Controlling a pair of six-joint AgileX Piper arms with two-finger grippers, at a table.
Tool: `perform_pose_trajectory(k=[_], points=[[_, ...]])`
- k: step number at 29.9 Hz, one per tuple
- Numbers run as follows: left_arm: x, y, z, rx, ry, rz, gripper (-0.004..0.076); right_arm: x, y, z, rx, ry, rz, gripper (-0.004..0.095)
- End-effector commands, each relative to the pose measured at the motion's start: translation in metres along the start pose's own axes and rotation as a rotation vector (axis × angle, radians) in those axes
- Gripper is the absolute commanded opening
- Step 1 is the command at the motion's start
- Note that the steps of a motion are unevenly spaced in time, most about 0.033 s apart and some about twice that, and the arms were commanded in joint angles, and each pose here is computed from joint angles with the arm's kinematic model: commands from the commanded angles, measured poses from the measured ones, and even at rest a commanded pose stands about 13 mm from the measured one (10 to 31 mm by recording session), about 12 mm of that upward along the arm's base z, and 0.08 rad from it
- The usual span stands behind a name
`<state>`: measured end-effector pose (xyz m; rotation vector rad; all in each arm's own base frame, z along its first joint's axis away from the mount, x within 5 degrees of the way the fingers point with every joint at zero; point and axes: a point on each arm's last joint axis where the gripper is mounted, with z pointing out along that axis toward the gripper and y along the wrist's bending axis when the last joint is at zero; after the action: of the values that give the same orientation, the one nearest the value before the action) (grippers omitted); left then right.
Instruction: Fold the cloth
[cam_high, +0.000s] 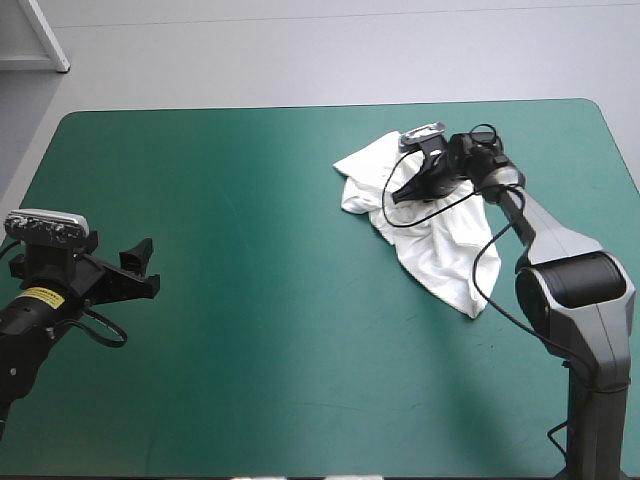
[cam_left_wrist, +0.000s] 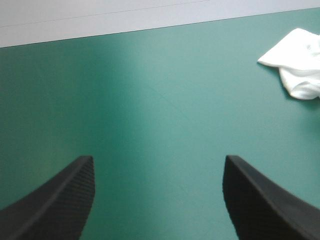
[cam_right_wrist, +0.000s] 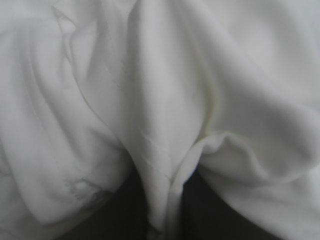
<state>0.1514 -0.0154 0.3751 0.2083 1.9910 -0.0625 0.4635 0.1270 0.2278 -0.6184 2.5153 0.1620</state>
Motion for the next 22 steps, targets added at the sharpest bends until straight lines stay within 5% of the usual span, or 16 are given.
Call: perform_pose_trajectory(k=[1,10,17,19,22], points=[[-0.016,0.002,-0.008,-0.022,-0.110,0.007,0.0521,-0.019,0.057,-0.027,-0.127,-0.055,-0.087,-0.0017],[-0.016,0.002,-0.008,-0.022,-0.107,0.010,0.0521,-0.008,0.202,-0.033,-0.325,-0.012,-0.376,-0.0017],[-0.014,0.001,-0.008,-0.016,-0.086,0.010,0.0521,0.011,0.280,-0.047,-0.411,-0.023,-0.524,0.0000],[-0.013,0.001,-0.008,-0.014,-0.077,0.012,0.0521,0.014,0.291,-0.049,-0.424,-0.026,-0.545,0.0082],[-0.013,0.001,-0.008,-0.013,-0.068,0.031,0.0521,0.017,0.297,-0.051,-0.433,-0.018,-0.525,0.0344]])
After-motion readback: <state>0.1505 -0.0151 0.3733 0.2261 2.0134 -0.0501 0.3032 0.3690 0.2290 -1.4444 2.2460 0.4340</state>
